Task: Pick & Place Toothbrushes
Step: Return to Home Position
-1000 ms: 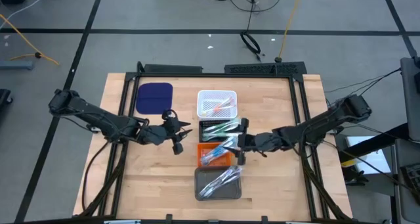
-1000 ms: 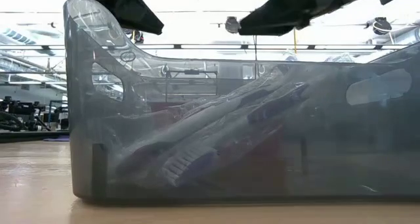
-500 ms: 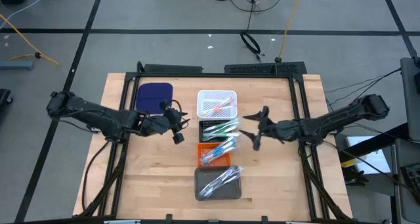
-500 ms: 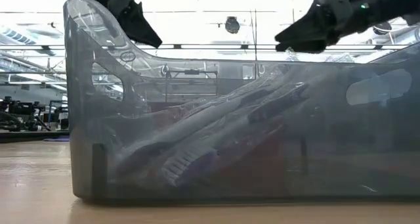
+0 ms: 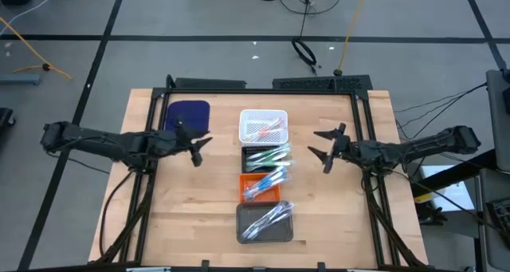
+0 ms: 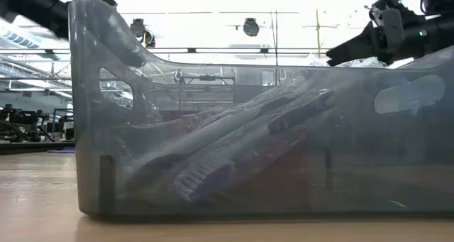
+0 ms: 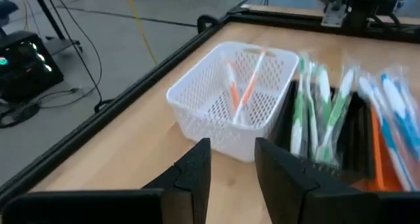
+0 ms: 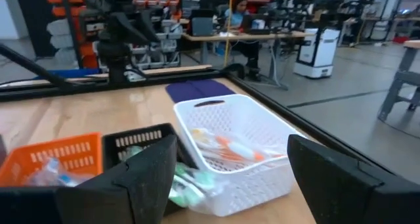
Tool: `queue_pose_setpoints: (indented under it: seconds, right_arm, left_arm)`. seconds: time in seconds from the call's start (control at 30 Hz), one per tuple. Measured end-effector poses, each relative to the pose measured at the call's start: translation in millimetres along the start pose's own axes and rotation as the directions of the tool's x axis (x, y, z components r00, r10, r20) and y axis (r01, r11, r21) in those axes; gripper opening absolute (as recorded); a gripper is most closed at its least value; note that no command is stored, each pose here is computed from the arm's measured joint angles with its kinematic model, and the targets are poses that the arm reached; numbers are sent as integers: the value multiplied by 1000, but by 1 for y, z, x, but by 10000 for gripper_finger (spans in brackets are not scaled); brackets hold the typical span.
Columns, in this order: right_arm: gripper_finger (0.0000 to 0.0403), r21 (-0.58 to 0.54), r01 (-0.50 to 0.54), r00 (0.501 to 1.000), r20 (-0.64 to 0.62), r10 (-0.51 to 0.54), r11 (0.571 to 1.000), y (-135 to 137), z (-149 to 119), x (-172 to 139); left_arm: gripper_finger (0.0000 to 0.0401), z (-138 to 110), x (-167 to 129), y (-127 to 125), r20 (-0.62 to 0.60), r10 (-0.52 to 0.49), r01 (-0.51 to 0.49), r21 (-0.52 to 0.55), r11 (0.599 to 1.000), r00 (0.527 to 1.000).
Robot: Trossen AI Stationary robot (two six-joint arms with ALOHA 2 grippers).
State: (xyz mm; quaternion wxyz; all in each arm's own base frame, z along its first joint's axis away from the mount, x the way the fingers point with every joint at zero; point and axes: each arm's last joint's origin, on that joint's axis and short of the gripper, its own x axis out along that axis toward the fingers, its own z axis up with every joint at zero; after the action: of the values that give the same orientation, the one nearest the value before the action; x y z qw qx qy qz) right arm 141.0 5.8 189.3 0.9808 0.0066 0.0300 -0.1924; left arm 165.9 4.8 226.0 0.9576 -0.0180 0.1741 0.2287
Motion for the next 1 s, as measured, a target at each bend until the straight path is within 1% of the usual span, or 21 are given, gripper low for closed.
queue_pose_setpoints:
  seconds: [0.13, 0.33, 0.43, 0.53, 0.67, 0.77, 0.87, 1.0]
  right_arm:
    - [281, -10, 25, 999, 26, -25, 1000, -8, -10, -7]
    - [281, 10, 38, 997, 60, -38, 999, -15, -18, -14]
    - [281, 26, 36, 996, 81, -38, 999, -16, -17, -17]
    - [281, -11, 41, 998, 40, -40, 999, -17, -21, -18]
    - [281, -48, 65, 998, 10, -65, 997, -18, -25, -19]
    - [281, -52, 62, 998, 10, -62, 997, -18, -25, -19]
    - [281, -73, 60, 998, -15, -61, 996, -18, -27, -19]
    - [281, -28, 60, 998, -8, -60, 998, -18, -27, -19]
  left_arm:
    - [120, -19, -12, 10, 50, -7, 7, -10, 1000, 999]
    - [120, -46, -22, 19, 97, -19, 23, -44, 999, 995]
    - [120, -58, -24, 22, 114, -30, 38, -75, 996, 993]
    - [120, -68, -24, 23, 120, -28, 45, -137, 990, 992]
    - [120, -80, -22, 25, 110, 12, 12, -211, 977, 994]
    - [120, -87, -21, 25, 94, 17, 1, -191, 982, 995]
    - [120, -87, -20, 26, 91, 35, -16, -198, 980, 995]
    - [120, -88, -20, 26, 87, 44, -29, -168, 985, 995]
